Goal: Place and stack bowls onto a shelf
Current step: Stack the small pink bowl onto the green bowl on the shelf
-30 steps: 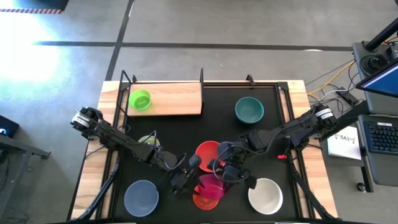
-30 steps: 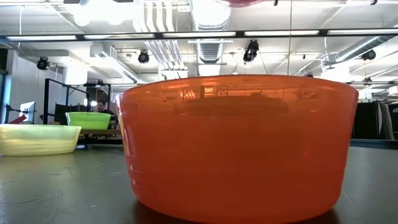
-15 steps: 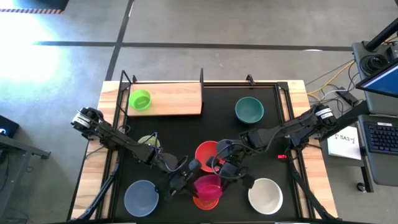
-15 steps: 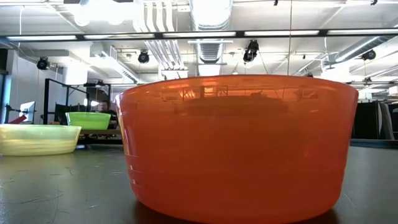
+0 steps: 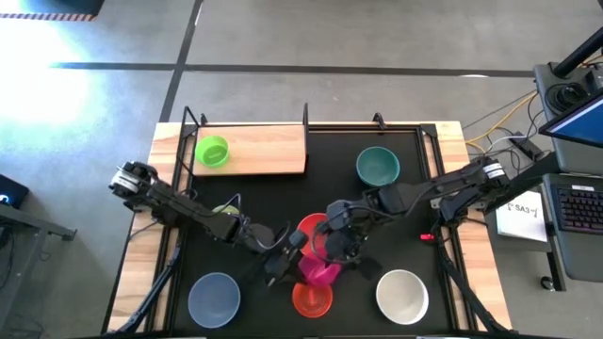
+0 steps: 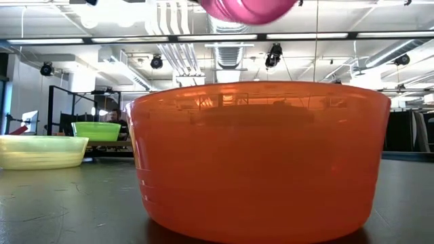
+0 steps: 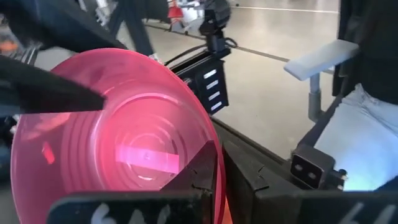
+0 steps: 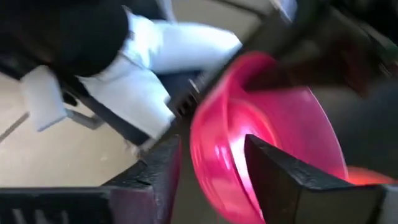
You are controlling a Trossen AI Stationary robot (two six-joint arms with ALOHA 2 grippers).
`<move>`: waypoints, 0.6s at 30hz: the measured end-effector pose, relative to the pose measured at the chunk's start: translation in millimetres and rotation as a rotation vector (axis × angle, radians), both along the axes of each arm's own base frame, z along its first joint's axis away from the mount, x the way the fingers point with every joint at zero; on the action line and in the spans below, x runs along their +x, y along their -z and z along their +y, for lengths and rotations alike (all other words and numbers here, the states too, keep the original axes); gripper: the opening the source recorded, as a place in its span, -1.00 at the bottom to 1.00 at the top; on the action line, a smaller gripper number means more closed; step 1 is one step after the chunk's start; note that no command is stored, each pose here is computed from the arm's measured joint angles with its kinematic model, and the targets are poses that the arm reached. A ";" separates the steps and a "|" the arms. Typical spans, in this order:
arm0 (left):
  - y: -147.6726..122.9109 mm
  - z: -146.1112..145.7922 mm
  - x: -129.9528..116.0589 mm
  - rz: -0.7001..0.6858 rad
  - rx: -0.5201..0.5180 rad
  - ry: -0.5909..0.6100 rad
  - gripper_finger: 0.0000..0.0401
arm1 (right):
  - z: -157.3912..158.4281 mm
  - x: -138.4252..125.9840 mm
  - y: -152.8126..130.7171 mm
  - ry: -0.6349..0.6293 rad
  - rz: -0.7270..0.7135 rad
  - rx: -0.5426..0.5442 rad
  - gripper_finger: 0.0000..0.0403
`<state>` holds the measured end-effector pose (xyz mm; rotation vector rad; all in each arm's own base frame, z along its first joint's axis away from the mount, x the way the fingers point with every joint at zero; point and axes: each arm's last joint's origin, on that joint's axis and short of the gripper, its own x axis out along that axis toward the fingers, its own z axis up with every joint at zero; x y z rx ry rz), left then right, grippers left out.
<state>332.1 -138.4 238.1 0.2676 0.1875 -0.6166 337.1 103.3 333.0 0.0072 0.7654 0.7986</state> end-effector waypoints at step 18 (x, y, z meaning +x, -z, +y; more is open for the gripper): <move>-18.8 96.5 -13.2 0.313 -0.125 -0.331 -0.98 | -84.3 -50.9 -43.1 0.477 0.391 -0.378 -0.01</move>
